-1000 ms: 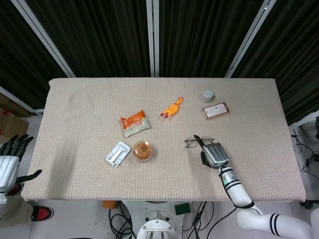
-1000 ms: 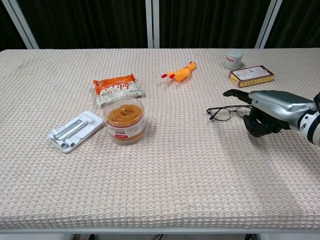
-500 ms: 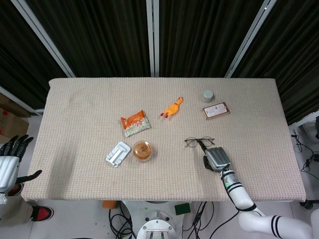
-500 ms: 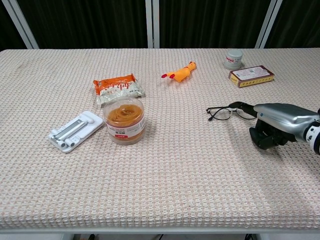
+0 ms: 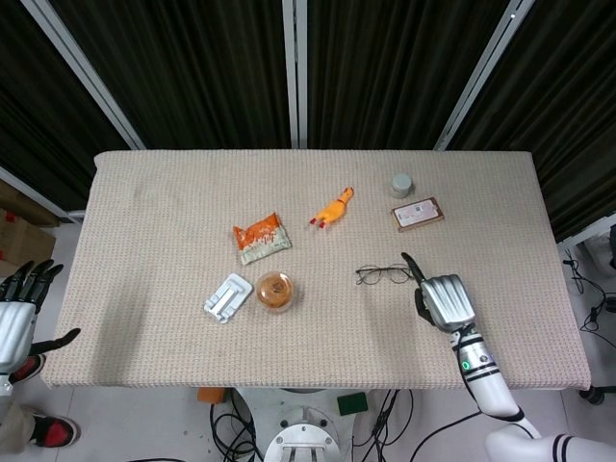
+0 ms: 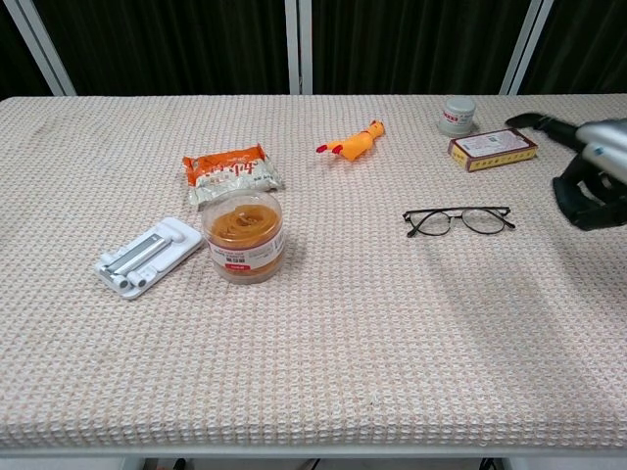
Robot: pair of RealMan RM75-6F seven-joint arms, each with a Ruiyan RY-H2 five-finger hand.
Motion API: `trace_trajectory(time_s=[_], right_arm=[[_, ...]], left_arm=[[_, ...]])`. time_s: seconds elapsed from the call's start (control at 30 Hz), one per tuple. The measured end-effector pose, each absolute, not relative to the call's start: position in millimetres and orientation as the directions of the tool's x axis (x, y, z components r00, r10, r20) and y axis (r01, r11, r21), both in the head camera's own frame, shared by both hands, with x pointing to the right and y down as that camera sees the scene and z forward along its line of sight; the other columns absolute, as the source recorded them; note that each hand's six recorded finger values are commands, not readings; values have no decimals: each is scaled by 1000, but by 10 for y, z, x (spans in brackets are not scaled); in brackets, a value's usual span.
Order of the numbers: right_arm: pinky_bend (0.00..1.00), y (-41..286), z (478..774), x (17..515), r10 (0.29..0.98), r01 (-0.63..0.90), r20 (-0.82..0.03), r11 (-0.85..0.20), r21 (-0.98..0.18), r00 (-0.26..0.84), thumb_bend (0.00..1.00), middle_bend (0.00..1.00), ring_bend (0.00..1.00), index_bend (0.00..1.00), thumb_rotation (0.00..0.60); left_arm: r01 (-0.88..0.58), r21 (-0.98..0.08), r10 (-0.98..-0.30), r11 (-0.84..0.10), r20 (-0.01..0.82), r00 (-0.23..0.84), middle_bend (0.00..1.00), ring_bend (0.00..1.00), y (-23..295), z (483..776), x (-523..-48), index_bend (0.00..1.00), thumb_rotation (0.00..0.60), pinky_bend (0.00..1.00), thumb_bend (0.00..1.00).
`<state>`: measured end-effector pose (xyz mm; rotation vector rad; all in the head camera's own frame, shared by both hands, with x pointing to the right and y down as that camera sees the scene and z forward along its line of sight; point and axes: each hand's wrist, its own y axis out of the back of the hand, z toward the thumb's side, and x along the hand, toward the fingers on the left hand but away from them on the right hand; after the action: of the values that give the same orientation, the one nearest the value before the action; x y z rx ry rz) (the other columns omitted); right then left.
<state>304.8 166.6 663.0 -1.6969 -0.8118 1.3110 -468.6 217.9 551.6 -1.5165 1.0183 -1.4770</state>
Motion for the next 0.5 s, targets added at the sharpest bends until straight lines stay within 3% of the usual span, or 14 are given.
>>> trace_trajectory(time_s=[0.03, 0.07, 0.13, 0.23, 0.5], right_arm=[[213, 1667, 6514, 3191, 890, -19, -398, -404, -915, 225, 472, 57, 11, 0, 600], [84, 1675, 6425, 3311, 907, -42, -369, -368, -929, 203, 452, 6, 0, 0, 584], [8, 1734, 6208, 3643, 940, -96, -312, -301, -949, 138, 440, 0, 0, 0, 534], [0, 1854, 5975, 4089, 958, -129, -283, -275, -953, 50, 434, 0, 0, 0, 450], [0, 2088, 5742, 4900, 946, -137, -315, -323, -936, -80, 443, 0, 0, 0, 448]], left_arm=[[-29, -924, -925, -381, 381, 8, 82, 28, 2183, 5514, -4682, 124, 522, 161, 22], [-28, -925, -925, -380, 380, 9, 82, 28, 2187, 5511, -4681, 123, 522, 161, 22], [-28, -926, -926, -377, 377, 8, 82, 28, 2198, 5504, -4680, 124, 522, 161, 22], [-29, -927, -927, -375, 375, 7, 82, 28, 2220, 5497, -4679, 124, 523, 161, 22], [-29, -927, -927, -375, 375, 19, 82, 28, 2251, 5514, -4630, 124, 521, 161, 23]])
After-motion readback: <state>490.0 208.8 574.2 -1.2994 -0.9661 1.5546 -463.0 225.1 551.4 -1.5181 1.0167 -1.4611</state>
